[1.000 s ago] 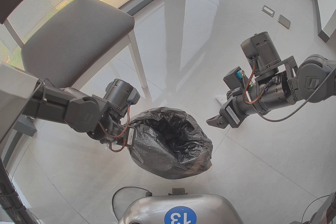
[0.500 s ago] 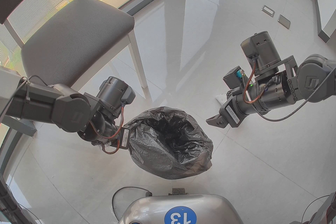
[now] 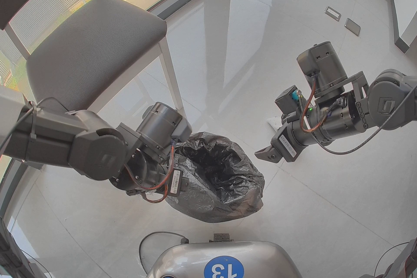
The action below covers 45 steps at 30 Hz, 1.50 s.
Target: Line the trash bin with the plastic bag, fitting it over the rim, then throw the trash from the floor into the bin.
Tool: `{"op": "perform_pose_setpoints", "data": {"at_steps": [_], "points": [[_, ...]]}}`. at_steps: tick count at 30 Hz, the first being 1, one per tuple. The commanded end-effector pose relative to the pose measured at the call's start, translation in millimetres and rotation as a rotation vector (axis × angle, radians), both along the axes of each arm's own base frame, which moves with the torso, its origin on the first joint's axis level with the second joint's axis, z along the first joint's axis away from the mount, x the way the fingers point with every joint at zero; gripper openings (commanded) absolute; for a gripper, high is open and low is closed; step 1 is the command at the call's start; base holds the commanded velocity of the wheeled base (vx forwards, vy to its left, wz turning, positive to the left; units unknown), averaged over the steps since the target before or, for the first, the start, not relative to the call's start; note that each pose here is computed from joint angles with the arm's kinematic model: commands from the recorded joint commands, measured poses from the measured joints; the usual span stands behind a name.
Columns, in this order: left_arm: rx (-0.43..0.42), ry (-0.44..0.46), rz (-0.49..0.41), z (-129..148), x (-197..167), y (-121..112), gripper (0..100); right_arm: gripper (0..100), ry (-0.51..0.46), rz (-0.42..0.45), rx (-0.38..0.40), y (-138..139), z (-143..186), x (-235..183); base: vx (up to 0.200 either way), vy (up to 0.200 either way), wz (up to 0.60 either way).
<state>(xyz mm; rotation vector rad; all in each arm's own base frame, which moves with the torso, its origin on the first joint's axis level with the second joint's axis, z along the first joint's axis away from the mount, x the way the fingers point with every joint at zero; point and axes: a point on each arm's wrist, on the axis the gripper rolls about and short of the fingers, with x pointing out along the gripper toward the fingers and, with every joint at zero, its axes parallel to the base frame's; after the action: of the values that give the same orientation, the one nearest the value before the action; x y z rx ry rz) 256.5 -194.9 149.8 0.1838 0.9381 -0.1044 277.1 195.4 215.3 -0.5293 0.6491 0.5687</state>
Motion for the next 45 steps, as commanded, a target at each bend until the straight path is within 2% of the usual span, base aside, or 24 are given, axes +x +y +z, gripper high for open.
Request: {"op": "perform_pose_setpoints", "data": {"at_steps": [1, 10, 15, 19, 24, 32, 45], "points": [[0.0, 0.006, -0.033, -5.3, -0.2, -18.2, 100, 100, 0.005, 0.002, -0.004, 0.4, -1.7, -0.6, 0.0, 0.0, 0.0], [0.008, 0.022, -0.065, -11.2, 6.1, -50.5, 100, 100, 0.015, 0.004, -0.013, -0.1, -4.9, -2.1, 0.0, 0.0, 0.0], [0.039, 0.071, -0.07, -13.1, 1.4, -65.5, 100, 100, 0.016, 0.005, -0.012, -1.9, -4.1, -4.7, 0.0, 0.0, 0.0], [0.047, 0.091, -0.043, -15.3, 1.8, -73.1, 100, 100, 0.019, 0.005, -0.014, -2.0, -4.9, -4.9, 0.0, 0.0, 0.0], [0.047, 0.069, -0.033, -15.8, 7.2, -78.4, 100, 100, 0.017, 0.004, -0.014, -2.3, -4.4, -5.1, 0.0, 0.0, 0.0], [0.112, 0.025, -0.004, -26.9, 14.5, -86.5, 100, 100, 0.017, 0.004, -0.014, -5.7, -3.0, -9.9, 0.0, 0.0, 0.0], [0.131, 0.024, -0.012, -33.1, 14.6, -93.4, 100, 100, 0.019, 0.0, -0.009, -11.3, -1.2, -16.9, 0.0, 0.0, 0.0]]}}
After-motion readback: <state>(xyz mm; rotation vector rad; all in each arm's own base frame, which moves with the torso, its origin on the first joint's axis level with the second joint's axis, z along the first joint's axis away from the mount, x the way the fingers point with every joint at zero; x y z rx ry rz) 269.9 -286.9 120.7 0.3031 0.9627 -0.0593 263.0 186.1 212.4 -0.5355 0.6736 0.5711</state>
